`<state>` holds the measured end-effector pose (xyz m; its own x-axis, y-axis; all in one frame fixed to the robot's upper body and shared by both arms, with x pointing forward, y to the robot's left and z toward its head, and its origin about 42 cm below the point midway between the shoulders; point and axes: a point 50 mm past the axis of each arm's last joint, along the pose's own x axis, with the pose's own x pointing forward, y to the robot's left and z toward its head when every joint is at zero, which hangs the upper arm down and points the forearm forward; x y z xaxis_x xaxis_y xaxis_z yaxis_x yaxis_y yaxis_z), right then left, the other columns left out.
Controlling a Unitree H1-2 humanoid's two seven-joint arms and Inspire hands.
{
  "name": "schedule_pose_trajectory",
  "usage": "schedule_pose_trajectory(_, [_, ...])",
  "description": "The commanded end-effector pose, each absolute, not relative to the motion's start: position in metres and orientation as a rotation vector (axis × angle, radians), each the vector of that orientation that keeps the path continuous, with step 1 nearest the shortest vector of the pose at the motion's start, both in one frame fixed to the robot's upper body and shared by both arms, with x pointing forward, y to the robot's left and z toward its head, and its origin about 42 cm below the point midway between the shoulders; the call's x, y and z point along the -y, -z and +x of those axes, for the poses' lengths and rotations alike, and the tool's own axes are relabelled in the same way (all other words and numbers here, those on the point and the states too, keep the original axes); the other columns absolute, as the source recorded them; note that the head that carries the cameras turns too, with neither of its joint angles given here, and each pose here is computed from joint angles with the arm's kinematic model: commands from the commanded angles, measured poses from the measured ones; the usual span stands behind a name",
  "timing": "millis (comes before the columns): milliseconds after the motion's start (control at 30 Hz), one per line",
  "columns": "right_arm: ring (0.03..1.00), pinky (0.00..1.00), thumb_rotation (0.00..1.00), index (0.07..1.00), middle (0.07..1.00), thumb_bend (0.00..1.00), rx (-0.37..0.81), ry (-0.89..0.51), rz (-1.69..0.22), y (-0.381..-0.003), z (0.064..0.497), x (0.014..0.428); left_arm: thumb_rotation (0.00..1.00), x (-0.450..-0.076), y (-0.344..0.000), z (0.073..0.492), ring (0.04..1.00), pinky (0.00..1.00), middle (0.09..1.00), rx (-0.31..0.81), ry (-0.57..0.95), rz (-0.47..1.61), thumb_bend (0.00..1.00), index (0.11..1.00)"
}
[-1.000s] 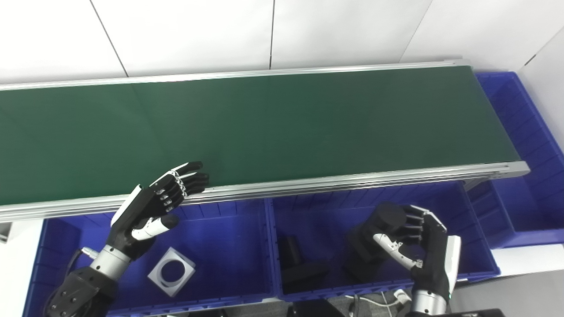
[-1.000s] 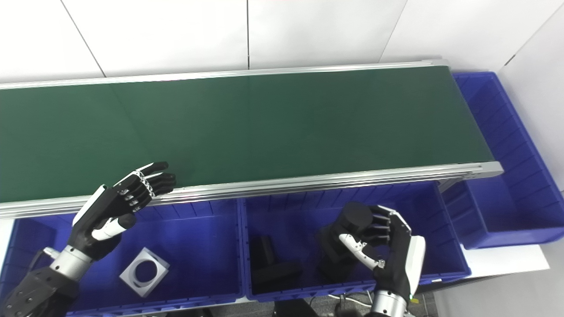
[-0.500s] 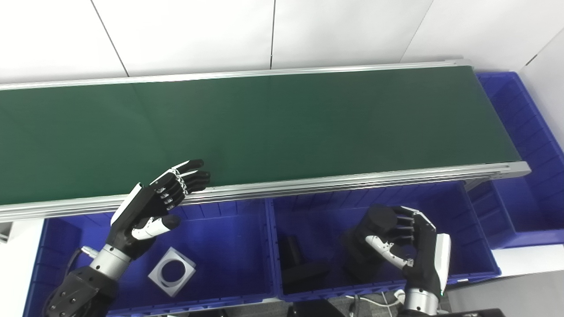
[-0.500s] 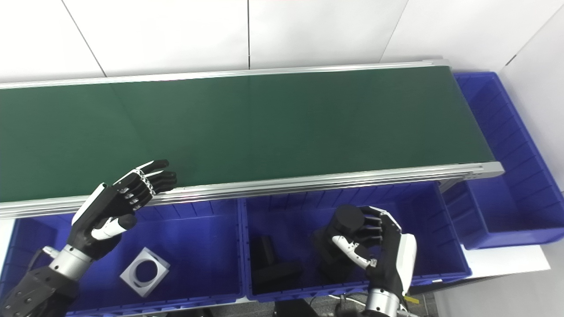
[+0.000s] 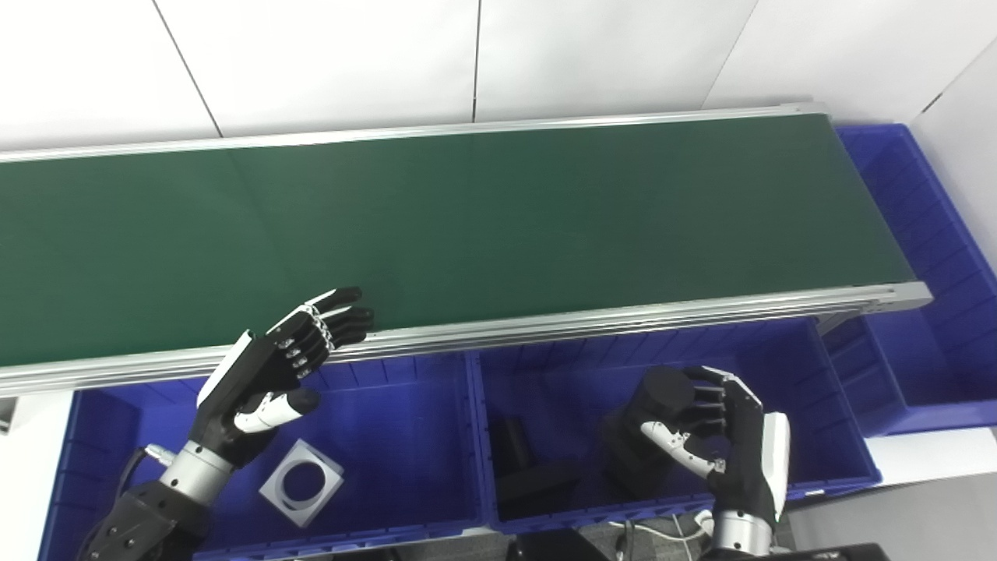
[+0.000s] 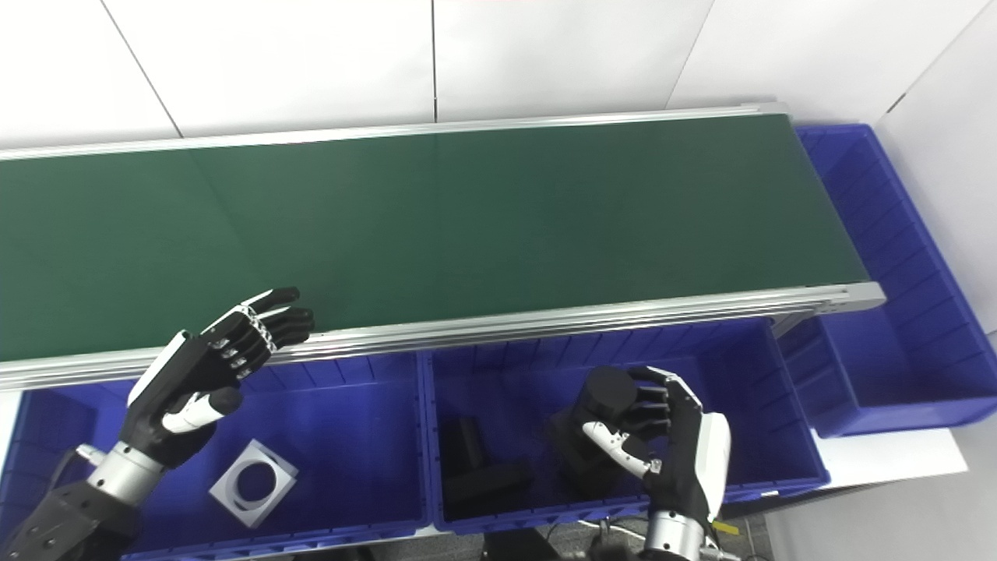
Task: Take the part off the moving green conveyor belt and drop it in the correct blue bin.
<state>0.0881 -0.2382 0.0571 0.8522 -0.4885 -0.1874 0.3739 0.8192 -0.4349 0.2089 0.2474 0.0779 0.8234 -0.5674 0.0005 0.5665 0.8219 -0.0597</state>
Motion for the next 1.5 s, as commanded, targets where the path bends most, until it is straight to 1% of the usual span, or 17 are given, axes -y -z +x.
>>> schedule_pose_trajectory(0, [0.747, 0.66, 0.16, 0.829, 0.798, 0.68, -0.269, 0.424, -0.390, -0.068, 0.086, 0.242, 0.56, -0.244, -0.088, 0.212, 0.823, 0.84, 0.805, 0.030, 0.607, -0.055, 0.96, 0.855])
schedule_pose_trajectory(33, [0.780, 0.70, 0.23, 0.857, 0.826, 0.69, -0.279, 0.405, -0.393, -0.068, 0.086, 0.242, 0.56, -0.244, -0.088, 0.212, 0.823, 0.84, 0.806, 0.031, 0.608, -0.053, 0.96, 0.856])
schedule_pose_trajectory(67, [0.822, 0.75, 0.34, 0.897, 0.863, 0.71, -0.285, 0.391, -0.399, -0.069, 0.086, 0.243, 0.56, -0.244, -0.087, 0.212, 0.825, 0.84, 0.806, 0.031, 0.609, -0.052, 0.96, 0.856])
schedule_pose_trajectory(133, [0.860, 0.80, 0.40, 0.929, 0.897, 0.74, -0.286, 0.372, -0.404, -0.070, 0.085, 0.243, 0.56, -0.244, -0.087, 0.212, 0.825, 0.84, 0.805, 0.031, 0.610, -0.054, 0.96, 0.855])
schedule_pose_trajectory(400, [0.926, 0.87, 0.43, 0.969, 0.952, 0.84, -0.260, 0.323, -0.392, -0.073, 0.086, 0.244, 0.57, -0.242, -0.089, 0.212, 0.826, 0.83, 0.810, 0.034, 0.612, -0.050, 0.96, 0.855])
schedule_pose_trajectory(533, [0.919, 0.86, 0.42, 0.974, 0.948, 0.82, -0.213, 0.310, -0.397, -0.084, 0.088, 0.242, 0.57, -0.241, -0.088, 0.212, 0.823, 0.83, 0.807, 0.032, 0.609, -0.050, 0.96, 0.852])
schedule_pose_trajectory(633, [0.911, 0.84, 0.40, 0.970, 0.930, 0.81, -0.146, 0.310, -0.395, -0.099, 0.093, 0.237, 0.57, -0.240, -0.088, 0.211, 0.822, 0.84, 0.805, 0.029, 0.608, -0.049, 0.96, 0.853])
schedule_pose_trajectory(700, [0.912, 0.85, 0.46, 0.964, 0.924, 0.82, -0.106, 0.300, -0.391, -0.108, 0.097, 0.235, 0.56, -0.240, -0.087, 0.211, 0.823, 0.84, 0.804, 0.025, 0.607, -0.051, 0.97, 0.852])
schedule_pose_trajectory(767, [0.904, 0.84, 0.49, 0.952, 0.914, 0.84, -0.064, 0.282, -0.388, -0.118, 0.101, 0.230, 0.56, -0.238, -0.087, 0.210, 0.822, 0.84, 0.802, 0.023, 0.606, -0.050, 0.98, 0.850])
schedule_pose_trajectory(833, [0.894, 0.83, 0.47, 0.943, 0.911, 0.84, -0.022, 0.247, -0.369, -0.131, 0.108, 0.223, 0.56, -0.237, -0.087, 0.210, 0.821, 0.84, 0.802, 0.021, 0.606, -0.049, 0.98, 0.850])
schedule_pose_trajectory(867, [0.891, 0.83, 0.47, 0.942, 0.911, 0.84, 0.023, 0.200, -0.361, -0.141, 0.114, 0.216, 0.56, -0.236, -0.087, 0.209, 0.821, 0.84, 0.802, 0.020, 0.606, -0.048, 0.99, 0.850])
schedule_pose_trajectory(900, [0.881, 0.82, 0.44, 0.941, 0.906, 0.81, 0.053, 0.167, -0.358, -0.147, 0.119, 0.211, 0.56, -0.235, -0.087, 0.208, 0.821, 0.84, 0.802, 0.020, 0.606, -0.047, 0.99, 0.850])
schedule_pose_trajectory(1067, [0.874, 0.81, 0.43, 0.924, 0.892, 0.79, 0.134, 0.014, -0.321, -0.161, 0.142, 0.185, 0.55, -0.228, -0.085, 0.204, 0.822, 0.84, 0.806, 0.022, 0.606, -0.049, 0.97, 0.851])
schedule_pose_trajectory(1167, [0.875, 0.82, 0.43, 0.920, 0.888, 0.81, 0.154, -0.063, -0.289, -0.161, 0.152, 0.174, 0.55, -0.223, -0.084, 0.200, 0.824, 0.83, 0.810, 0.022, 0.604, -0.047, 0.96, 0.853])
schedule_pose_trajectory(1333, [0.861, 0.80, 0.47, 0.913, 0.878, 0.82, 0.159, -0.161, -0.256, -0.159, 0.165, 0.160, 0.56, -0.215, -0.082, 0.195, 0.838, 0.84, 0.821, 0.022, 0.598, -0.042, 0.96, 0.856])
schedule_pose_trajectory(1433, [0.856, 0.79, 0.47, 0.909, 0.878, 0.82, 0.154, -0.193, -0.244, -0.155, 0.170, 0.155, 0.55, -0.210, -0.080, 0.192, 0.843, 0.84, 0.827, 0.026, 0.593, -0.041, 0.97, 0.858])
schedule_pose_trajectory(1467, [0.853, 0.79, 0.47, 0.906, 0.876, 0.80, 0.149, -0.200, -0.242, -0.153, 0.171, 0.153, 0.55, -0.209, -0.080, 0.191, 0.845, 0.84, 0.830, 0.028, 0.591, -0.042, 0.96, 0.858])
